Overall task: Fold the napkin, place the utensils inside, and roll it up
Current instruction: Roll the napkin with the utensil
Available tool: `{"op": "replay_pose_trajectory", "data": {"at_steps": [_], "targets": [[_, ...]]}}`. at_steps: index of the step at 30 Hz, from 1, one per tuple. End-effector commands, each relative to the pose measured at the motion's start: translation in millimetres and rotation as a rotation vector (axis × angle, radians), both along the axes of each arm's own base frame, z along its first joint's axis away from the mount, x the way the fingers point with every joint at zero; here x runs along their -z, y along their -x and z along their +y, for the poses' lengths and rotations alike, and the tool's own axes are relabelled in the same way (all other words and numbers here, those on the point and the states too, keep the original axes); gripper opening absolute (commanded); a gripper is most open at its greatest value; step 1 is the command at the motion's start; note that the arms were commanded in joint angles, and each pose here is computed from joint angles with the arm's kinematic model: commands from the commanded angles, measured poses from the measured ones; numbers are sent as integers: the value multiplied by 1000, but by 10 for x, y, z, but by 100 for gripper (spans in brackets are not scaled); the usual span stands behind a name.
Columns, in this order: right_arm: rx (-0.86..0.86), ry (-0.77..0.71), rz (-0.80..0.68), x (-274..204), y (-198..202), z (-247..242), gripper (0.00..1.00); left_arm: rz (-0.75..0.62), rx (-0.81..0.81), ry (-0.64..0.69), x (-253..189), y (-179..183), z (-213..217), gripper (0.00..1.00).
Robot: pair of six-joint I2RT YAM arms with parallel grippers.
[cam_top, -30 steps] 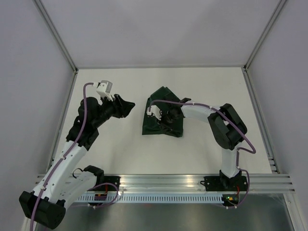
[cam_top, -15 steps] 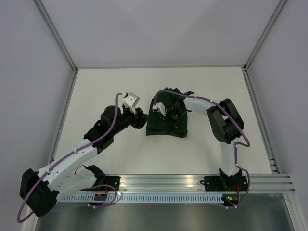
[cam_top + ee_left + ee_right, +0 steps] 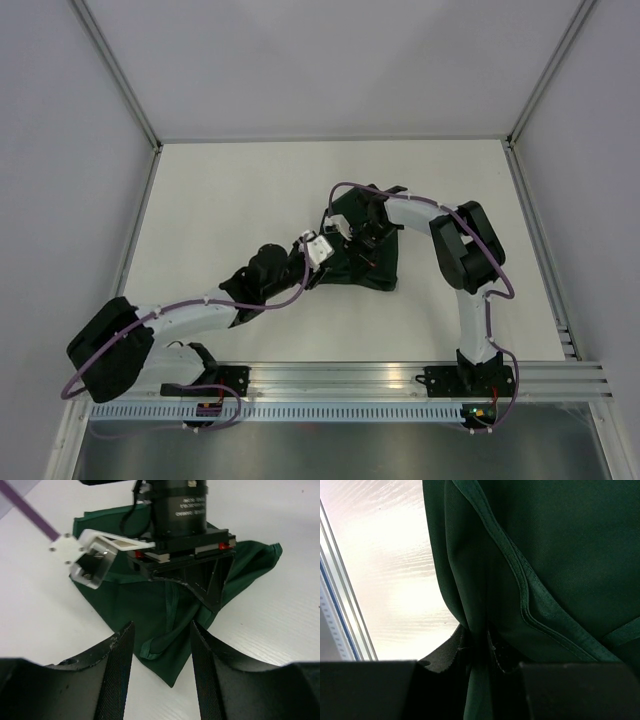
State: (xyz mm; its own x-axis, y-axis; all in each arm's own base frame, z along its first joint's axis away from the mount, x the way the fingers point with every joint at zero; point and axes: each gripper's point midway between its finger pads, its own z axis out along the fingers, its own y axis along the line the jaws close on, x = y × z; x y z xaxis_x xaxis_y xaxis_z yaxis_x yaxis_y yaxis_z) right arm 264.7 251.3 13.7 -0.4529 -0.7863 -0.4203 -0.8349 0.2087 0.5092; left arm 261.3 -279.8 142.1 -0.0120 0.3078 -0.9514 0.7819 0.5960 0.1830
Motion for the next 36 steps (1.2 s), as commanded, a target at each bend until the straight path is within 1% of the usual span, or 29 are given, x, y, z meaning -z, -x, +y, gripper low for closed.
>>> {"op": "replay_pose_trajectory", "data": {"at_steps": [1,2,4,6,7,9,14,22,36], "targets": [[-56,193,34,459,109,-418,16,-155,78,-58,-149,-87,-251,54],[-55,194,40,467,110,-427,16,-173,97,-80,-146,-73,-317,54],[-52,197,45,477,97,-440,16,-142,127,-148,83,-53,-388,55],[-49,197,53,484,91,-455,15,-151,168,-192,152,-10,-498,55],[-46,199,54,492,83,-465,15,-135,192,-240,295,23,-520,55],[-48,200,51,498,78,-475,15,-137,226,-253,299,74,-621,57],[-40,198,56,502,51,-495,15,-104,307,-366,569,146,-730,58],[-35,193,59,499,21,-528,16,-91,369,-459,772,170,-740,60],[-29,195,68,521,-5,-546,15,-93,416,-509,957,149,-804,66]]}}
